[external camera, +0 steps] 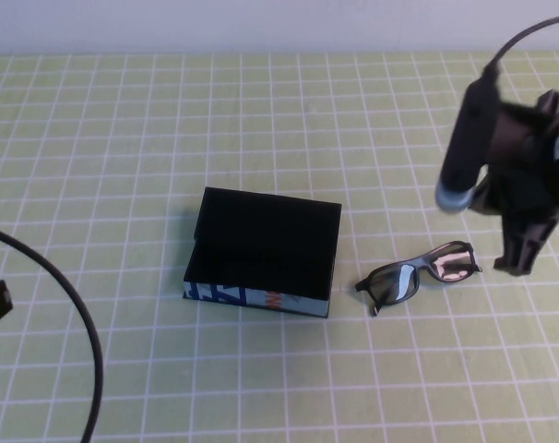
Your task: Return glasses to glasses case
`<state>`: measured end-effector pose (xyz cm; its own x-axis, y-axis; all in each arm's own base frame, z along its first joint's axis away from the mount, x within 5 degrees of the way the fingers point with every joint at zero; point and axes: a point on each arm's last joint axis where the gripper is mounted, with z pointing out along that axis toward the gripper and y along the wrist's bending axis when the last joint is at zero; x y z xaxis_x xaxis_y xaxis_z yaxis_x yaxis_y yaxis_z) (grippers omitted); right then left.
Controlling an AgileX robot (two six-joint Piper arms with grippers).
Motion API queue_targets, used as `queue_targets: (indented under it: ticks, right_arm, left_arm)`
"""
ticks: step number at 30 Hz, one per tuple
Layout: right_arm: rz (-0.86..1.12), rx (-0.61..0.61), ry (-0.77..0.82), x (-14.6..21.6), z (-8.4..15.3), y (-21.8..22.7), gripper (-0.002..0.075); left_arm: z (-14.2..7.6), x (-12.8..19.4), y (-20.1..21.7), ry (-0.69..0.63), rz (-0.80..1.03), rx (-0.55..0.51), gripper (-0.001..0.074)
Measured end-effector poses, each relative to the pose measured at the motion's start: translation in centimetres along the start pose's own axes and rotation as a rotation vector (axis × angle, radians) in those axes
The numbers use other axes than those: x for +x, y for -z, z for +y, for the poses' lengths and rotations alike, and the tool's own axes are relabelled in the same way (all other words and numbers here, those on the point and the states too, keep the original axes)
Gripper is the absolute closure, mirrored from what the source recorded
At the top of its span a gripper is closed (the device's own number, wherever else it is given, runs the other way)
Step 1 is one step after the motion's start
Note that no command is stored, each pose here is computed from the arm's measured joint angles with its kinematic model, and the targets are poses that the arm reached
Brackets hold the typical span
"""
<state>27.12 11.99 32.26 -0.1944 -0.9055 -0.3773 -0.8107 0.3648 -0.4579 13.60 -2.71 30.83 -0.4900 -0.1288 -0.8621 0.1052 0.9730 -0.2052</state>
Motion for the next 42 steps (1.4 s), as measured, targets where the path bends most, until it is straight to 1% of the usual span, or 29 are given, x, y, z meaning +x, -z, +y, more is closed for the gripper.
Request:
queue_targets:
  ticks: [3, 5, 8, 11, 13, 16, 19, 29, 32, 35, 37, 40, 42]
  right_arm:
    - [0.044, -0.067, 0.103, -0.7, 0.8, -3.6, 0.0732]
    - [0.058, -0.089, 0.136, -1.0, 1.2, -5.4, 0.0698]
    - [0.086, -0.109, 0.170, -1.0, 1.5, -7.6, 0.0577]
    - [0.115, -0.122, 0.196, -0.9, 1.7, -9.3, 0.0412]
    - [0.128, -0.127, 0.208, -0.8, 1.8, -10.2, 0.0336]
    - [0.135, -0.133, 0.216, -0.7, 1.9, -11.2, 0.0294]
    - [0.143, -0.143, 0.224, -0.6, 2.1, -12.3, 0.0281]
    - [0.169, -0.163, 0.265, -0.1, 2.8, -16.0, 0.0279]
    - [0.178, -0.170, 0.275, 0.1, 3.0, -16.7, 0.0300]
    - [0.188, -0.180, 0.275, 0.1, 3.0, -16.9, 0.0374]
    - [0.192, -0.183, 0.275, 0.1, 3.0, -16.8, 0.0457]
    - [0.192, -0.181, 0.274, 0.1, 2.9, -16.4, 0.0549]
    - [0.181, -0.166, 0.272, -0.1, 2.6, -15.7, 0.0641]
  left_arm:
    - [0.0, 0.2, 0.0, 0.000, 0.019, -0.002, 0.0738]
    - [0.0, 0.3, 0.0, 0.000, 0.034, -0.004, 0.0738]
    - [0.1, 0.6, 0.0, 0.000, 0.064, -0.008, 0.0738]
    - [0.1, 0.8, 0.0, 0.000, 0.084, -0.011, 0.0738]
    - [0.1, 0.8, 0.0, 0.000, 0.094, -0.012, 0.0738]
    - [0.1, 0.9, 0.0, 0.000, 0.098, -0.012, 0.0738]
    - [0.1, 0.9, 0.0, 0.000, 0.102, -0.013, 0.0738]
    - [0.1, 1.0, 0.0, 0.011, 0.111, -0.008, 0.0738]
    - [0.1, 1.1, 0.0, 0.015, 0.127, -0.007, 0.0738]
    - [0.1, 1.2, 0.0, 0.015, 0.129, -0.007, 0.0738]
    - [0.1, 1.2, 0.0, 0.015, 0.129, -0.007, 0.0738]
    - [0.0, 1.2, 0.0, 0.017, 0.129, -0.006, 0.0738]
    - [0.0, 1.2, 0.0, 0.017, 0.131, -0.007, 0.0738]
